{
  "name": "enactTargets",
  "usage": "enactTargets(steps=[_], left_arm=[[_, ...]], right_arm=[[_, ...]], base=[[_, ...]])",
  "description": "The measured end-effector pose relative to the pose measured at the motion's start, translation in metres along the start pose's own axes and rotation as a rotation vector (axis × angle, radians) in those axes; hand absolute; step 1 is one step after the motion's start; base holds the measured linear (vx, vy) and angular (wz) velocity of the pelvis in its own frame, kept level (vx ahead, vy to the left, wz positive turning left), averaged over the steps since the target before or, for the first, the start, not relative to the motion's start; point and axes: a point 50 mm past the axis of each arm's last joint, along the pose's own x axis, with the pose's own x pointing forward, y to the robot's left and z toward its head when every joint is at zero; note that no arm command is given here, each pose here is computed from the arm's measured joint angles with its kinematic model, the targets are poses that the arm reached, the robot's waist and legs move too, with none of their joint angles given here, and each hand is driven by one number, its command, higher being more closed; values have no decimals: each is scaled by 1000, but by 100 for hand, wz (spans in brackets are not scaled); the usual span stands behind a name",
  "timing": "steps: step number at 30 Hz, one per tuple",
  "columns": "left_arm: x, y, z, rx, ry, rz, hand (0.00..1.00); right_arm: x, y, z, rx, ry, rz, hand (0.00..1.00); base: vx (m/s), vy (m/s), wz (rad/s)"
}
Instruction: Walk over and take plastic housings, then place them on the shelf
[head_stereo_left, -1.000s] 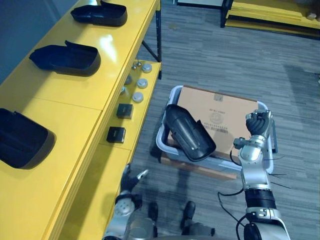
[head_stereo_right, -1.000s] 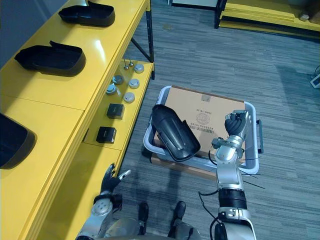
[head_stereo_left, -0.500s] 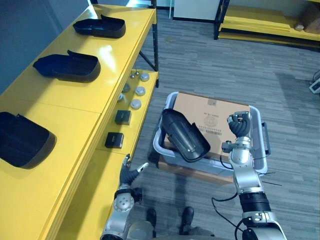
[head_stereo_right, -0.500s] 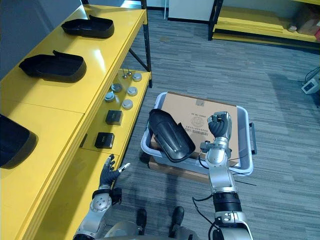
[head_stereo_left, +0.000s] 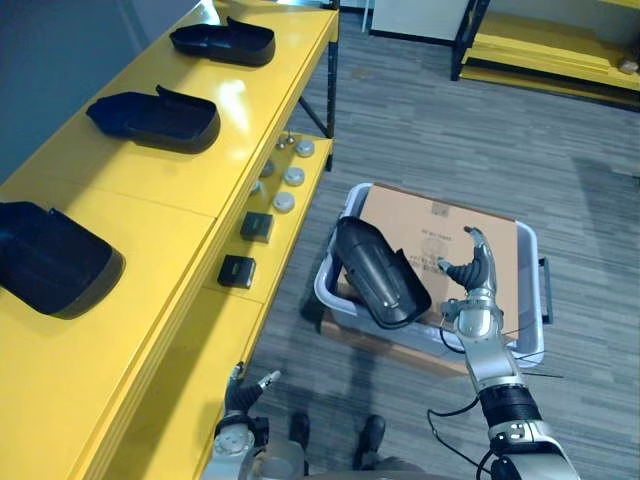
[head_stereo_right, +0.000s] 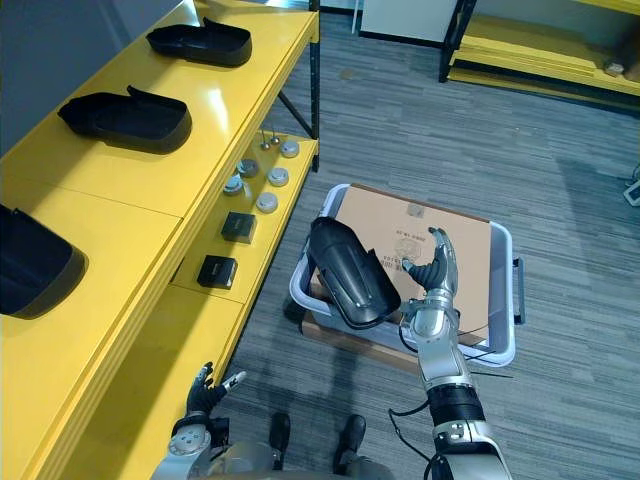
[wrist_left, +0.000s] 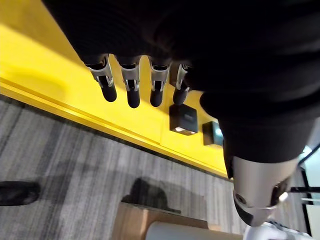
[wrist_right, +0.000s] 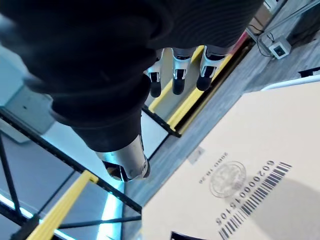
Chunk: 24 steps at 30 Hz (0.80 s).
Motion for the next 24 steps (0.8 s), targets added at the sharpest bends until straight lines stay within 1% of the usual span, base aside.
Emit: enactTargets(steps=[7, 13, 14, 19, 21, 24], left_arm=[[1, -5, 4, -13, -14, -7, 0], [6, -6, 16, -19, -51, 0, 0], [8, -7, 20, -19, -58, 4, 0], [10, -8, 24, -18, -67, 3, 0], [11, -9, 25, -15, -66, 0, 0], [12, -10, 28, -17, -76, -1, 0]], right_arm=[[16, 7, -3, -48, 82, 35, 0], [32, 13, 16, -83, 96, 63, 0], [33, 14, 15, -90, 110, 69, 100], [41, 8, 22, -114, 134, 45, 100], [46, 2, 25, -88, 147, 23, 100], [49, 3, 30, -69, 151, 28, 100]], base=[[-3, 49, 13], [-29, 36, 2], [6, 32, 0], [32, 36, -1], [26, 43, 0], [12, 38, 2]])
